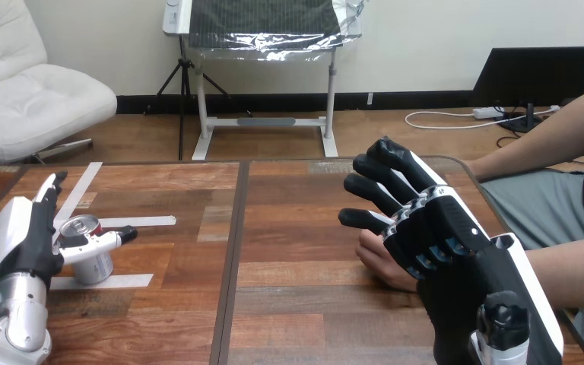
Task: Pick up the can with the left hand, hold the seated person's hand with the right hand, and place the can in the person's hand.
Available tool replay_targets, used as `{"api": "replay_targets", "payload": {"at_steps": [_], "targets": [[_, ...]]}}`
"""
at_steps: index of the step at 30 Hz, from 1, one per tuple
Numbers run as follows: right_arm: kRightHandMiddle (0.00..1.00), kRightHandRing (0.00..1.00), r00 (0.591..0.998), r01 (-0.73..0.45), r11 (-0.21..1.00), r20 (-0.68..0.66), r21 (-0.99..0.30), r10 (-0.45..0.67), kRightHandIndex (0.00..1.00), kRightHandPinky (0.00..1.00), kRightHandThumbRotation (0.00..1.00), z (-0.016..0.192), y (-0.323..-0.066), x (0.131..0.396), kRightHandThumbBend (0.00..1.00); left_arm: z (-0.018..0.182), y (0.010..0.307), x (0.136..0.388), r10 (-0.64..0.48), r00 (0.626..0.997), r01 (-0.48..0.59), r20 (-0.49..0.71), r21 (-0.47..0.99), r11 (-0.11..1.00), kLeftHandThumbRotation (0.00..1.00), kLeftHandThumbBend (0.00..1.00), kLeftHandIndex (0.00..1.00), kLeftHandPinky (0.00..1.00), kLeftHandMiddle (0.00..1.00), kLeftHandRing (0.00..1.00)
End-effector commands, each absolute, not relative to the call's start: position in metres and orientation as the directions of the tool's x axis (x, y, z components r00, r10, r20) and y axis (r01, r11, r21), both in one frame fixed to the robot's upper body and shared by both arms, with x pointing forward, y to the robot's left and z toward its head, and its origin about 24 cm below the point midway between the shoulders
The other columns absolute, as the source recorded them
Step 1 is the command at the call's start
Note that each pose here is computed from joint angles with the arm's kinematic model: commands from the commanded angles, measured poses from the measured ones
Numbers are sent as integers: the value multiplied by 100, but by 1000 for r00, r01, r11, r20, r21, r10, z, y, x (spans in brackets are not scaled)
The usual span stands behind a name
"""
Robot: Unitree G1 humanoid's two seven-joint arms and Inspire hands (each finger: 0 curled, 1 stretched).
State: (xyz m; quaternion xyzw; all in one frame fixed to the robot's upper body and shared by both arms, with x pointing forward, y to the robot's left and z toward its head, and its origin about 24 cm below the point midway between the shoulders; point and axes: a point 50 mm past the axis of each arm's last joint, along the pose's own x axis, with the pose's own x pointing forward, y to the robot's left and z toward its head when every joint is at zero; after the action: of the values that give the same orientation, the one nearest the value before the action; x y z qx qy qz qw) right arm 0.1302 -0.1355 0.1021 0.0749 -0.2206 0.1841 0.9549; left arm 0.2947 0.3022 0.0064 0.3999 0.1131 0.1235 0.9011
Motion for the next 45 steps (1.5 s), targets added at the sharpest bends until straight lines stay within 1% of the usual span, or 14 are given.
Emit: {"api": "replay_targets", "payload": {"at_steps": [1,12,18,24,30,36,45], "targets": [[89,87,804,-377,925,513,51,300,89,79,88,111,-135,134,100,35,302,317,302,953,-184,-16,762,621,37,93,93,76,92,89],[89,87,810,-381,923,502,59,303,89,78,88,110,-136,134,100,30,301,316,312,949,-173,-39,764,621,33,93,92,77,93,90],[89,88,811,-381,923,498,55,305,90,78,88,110,-136,134,98,27,301,315,319,947,-175,-40,768,617,31,94,89,79,93,90],[89,87,809,-383,922,502,55,306,89,78,88,109,-135,135,99,25,301,315,323,945,-165,-58,767,620,30,94,89,81,94,91],[88,87,805,-386,921,506,52,308,89,78,88,110,-135,136,100,25,301,316,324,943,-157,-68,770,618,32,95,89,83,94,93],[88,87,807,-386,921,504,54,308,89,78,88,110,-135,136,100,24,301,317,333,939,-151,-91,758,634,30,95,90,85,94,94],[88,86,804,-384,922,510,51,307,89,77,89,110,-136,137,100,24,300,318,341,934,-147,-103,760,633,28,94,90,84,92,93]]}}
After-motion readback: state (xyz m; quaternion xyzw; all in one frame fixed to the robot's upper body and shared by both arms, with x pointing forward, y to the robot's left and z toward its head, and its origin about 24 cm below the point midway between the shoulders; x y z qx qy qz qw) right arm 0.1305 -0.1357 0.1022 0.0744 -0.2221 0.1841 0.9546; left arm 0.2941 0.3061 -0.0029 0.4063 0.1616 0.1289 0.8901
